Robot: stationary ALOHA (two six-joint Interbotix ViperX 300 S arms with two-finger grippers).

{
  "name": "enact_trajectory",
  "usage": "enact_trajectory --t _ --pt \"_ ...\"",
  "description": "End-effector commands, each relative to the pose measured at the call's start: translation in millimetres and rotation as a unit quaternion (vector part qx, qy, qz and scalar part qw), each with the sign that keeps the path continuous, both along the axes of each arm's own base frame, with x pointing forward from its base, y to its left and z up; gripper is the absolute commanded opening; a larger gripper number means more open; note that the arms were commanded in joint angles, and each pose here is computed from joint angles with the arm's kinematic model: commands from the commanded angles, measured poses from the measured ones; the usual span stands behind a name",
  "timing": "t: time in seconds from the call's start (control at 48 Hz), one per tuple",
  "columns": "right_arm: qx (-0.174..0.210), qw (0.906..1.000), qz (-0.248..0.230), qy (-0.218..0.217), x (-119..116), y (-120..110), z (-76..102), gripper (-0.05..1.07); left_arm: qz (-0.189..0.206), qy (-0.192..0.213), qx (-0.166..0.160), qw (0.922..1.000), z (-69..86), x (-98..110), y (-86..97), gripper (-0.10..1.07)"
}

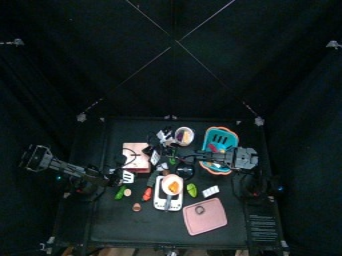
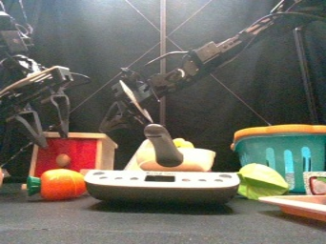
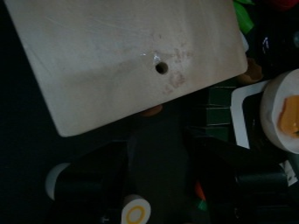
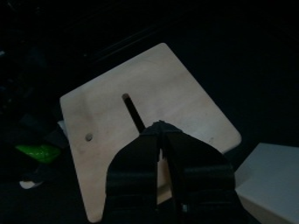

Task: Open drawer

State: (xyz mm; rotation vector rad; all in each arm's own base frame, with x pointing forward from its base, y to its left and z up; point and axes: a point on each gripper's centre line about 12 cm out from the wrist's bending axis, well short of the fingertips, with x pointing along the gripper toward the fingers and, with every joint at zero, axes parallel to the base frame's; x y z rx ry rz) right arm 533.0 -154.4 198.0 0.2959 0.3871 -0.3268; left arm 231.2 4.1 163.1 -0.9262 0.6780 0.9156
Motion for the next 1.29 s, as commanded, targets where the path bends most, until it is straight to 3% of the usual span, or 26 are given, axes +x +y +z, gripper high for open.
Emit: enact_trajectory --t 0.0,0.208,0.438,0.812,1.271 --pt "-0.012 0.9994 -0.003 -0.033 5 -7 26.8 0.41 -0.001 -0.008 0.007 0.9999 5.7 10 -0.1 0.86" --pt "-0.008 0.9998 -0.004 -0.015 10 -9 12.2 0.37 0.013 0.014 0.013 0.9997 -3.7 18 5.4 0.86" --pt "0.002 0.9998 -0.006 0.019 6 -9 -2.4 0.25 0.025 0.024 0.017 0.9993 -8.0 21 11.1 0.86" --pt "0.003 0.9997 -0.006 0.024 5 -9 -4.2 0.21 0.048 0.032 0.025 0.998 -11.7 22 26.4 0.85" --pt "0.004 0.9996 -0.006 0.028 4 -9 -6.4 0.21 0.053 0.058 0.021 0.9967 -27.7 25 28.9 0.84"
